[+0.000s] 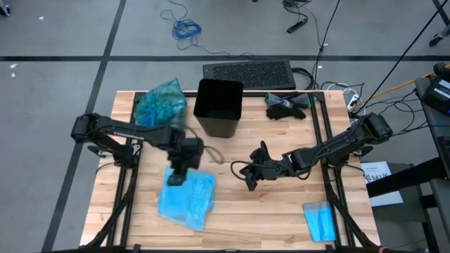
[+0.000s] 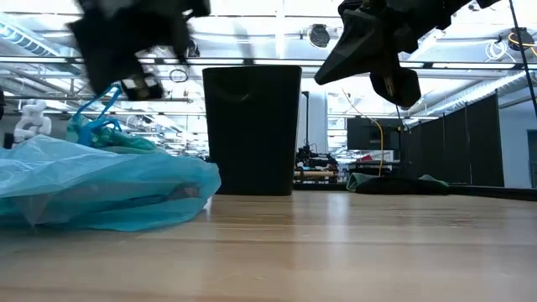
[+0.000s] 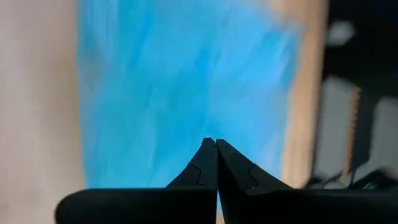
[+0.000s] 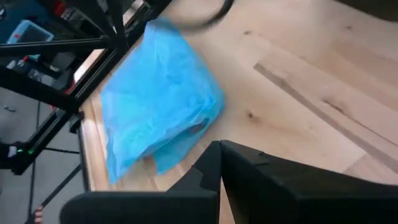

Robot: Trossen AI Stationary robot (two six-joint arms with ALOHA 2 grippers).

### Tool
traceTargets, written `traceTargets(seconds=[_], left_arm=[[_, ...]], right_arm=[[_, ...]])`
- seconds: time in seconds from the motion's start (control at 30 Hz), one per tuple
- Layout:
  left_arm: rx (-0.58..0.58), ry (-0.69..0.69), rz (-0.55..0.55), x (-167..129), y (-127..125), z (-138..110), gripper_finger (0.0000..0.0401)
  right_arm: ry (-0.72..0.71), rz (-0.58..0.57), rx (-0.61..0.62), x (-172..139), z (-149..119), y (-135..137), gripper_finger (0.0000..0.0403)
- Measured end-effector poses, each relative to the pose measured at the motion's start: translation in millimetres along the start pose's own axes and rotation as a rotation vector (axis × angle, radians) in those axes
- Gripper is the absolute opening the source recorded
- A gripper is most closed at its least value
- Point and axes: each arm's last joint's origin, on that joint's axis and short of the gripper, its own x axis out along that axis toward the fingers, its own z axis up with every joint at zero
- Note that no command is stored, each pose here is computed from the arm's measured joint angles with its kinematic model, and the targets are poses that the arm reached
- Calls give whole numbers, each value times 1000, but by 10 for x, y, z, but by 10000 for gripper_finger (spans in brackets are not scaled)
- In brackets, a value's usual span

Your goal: Place trash/remove bag and relplace

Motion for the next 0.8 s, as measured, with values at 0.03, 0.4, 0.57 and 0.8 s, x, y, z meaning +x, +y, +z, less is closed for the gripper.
traceTargets(seconds=[0.03,0.4,0.57,0.8], left_arm=[[-5,46,21,62,-14,-70,0],[-73,55,0,754,93,-262,0],[-49,-47,-15,821,168,-98,0],[-26,-259,-33,728,351,253,0]], right_arm=[[-8,-7,-1,-1,-1,-1,0],[-33,-28,3,1,11,-14,0],[-40,-31,9,3,18,-17,0],[-90,-59,30,6,42,-30,0]])
